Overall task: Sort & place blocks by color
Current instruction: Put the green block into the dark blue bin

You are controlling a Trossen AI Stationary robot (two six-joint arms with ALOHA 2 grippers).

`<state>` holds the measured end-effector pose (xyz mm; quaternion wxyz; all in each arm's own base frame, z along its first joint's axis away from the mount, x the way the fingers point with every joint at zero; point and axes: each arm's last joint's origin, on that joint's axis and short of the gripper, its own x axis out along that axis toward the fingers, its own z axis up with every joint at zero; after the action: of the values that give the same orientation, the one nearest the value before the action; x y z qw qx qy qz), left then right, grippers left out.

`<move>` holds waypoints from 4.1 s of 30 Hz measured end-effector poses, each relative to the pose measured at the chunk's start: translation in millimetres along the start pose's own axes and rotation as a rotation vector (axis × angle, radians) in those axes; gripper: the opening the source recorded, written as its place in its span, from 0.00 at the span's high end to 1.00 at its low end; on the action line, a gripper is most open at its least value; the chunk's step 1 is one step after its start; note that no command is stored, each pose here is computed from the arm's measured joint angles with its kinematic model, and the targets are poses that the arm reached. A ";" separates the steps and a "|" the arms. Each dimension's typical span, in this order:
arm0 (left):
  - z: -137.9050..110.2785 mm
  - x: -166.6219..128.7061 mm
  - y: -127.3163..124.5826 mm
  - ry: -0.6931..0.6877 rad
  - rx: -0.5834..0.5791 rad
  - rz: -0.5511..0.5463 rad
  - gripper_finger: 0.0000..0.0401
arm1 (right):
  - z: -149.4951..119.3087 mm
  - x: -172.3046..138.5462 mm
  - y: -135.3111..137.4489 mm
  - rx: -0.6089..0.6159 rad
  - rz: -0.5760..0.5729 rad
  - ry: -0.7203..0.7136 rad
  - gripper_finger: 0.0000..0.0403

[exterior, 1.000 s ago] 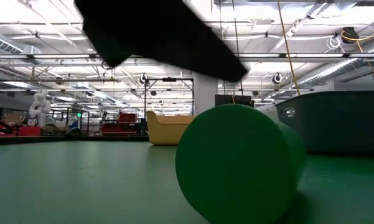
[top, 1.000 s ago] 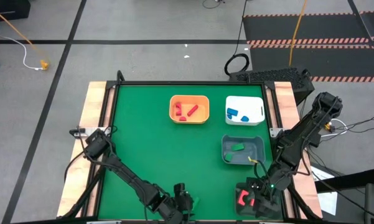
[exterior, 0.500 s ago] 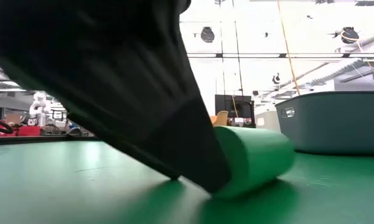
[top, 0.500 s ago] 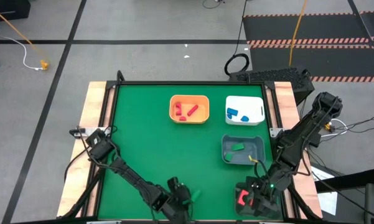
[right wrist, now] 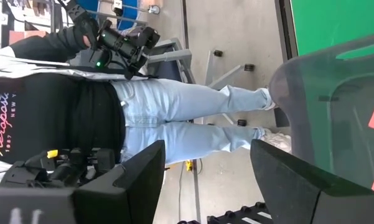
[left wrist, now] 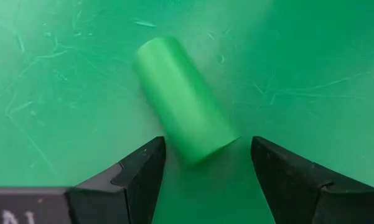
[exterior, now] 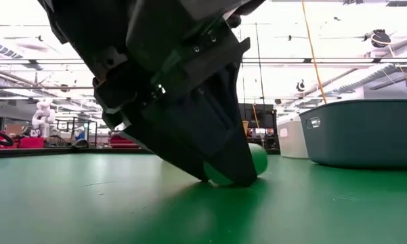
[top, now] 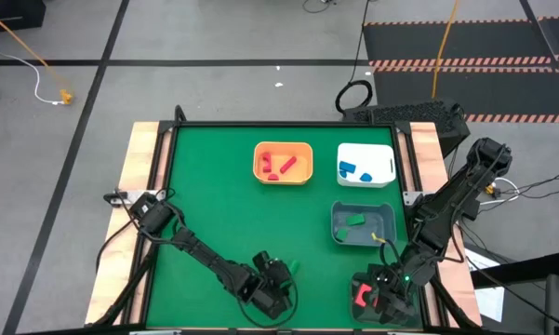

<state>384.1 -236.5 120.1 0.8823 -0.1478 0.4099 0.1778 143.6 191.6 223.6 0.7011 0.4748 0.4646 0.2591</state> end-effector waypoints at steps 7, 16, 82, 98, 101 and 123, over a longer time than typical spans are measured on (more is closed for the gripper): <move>5.7 0.7 -7.3 -0.031 -0.149 -0.086 0.40 | 0.0 0.0 0.0 -0.007 0.000 0.000 0.44; 18.9 9.8 6.1 -0.020 -0.441 -0.041 0.40 | -0.3 0.0 -1.5 -0.030 -0.015 0.004 0.44; 61.5 41.8 60.9 0.153 -0.387 0.030 0.66 | -0.7 0.0 -2.0 -0.051 -0.020 0.010 0.44; 115.0 3.2 61.6 -0.032 -0.347 -0.176 0.66 | 15.7 -2.5 -3.9 -0.106 -0.055 -0.184 0.44; 126.6 -9.7 59.5 -0.080 -0.321 -0.239 0.66 | 26.2 -4.9 -5.0 -0.153 -0.083 -0.301 0.44; 157.8 -83.7 75.7 -0.186 0.122 -0.271 0.66 | 92.4 -35.0 -0.5 0.012 0.025 -0.894 0.44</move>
<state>406.8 -120.9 274.2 0.9397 -0.1310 0.3129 0.0447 211.3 123.9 248.2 0.8272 0.5496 0.1118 0.0344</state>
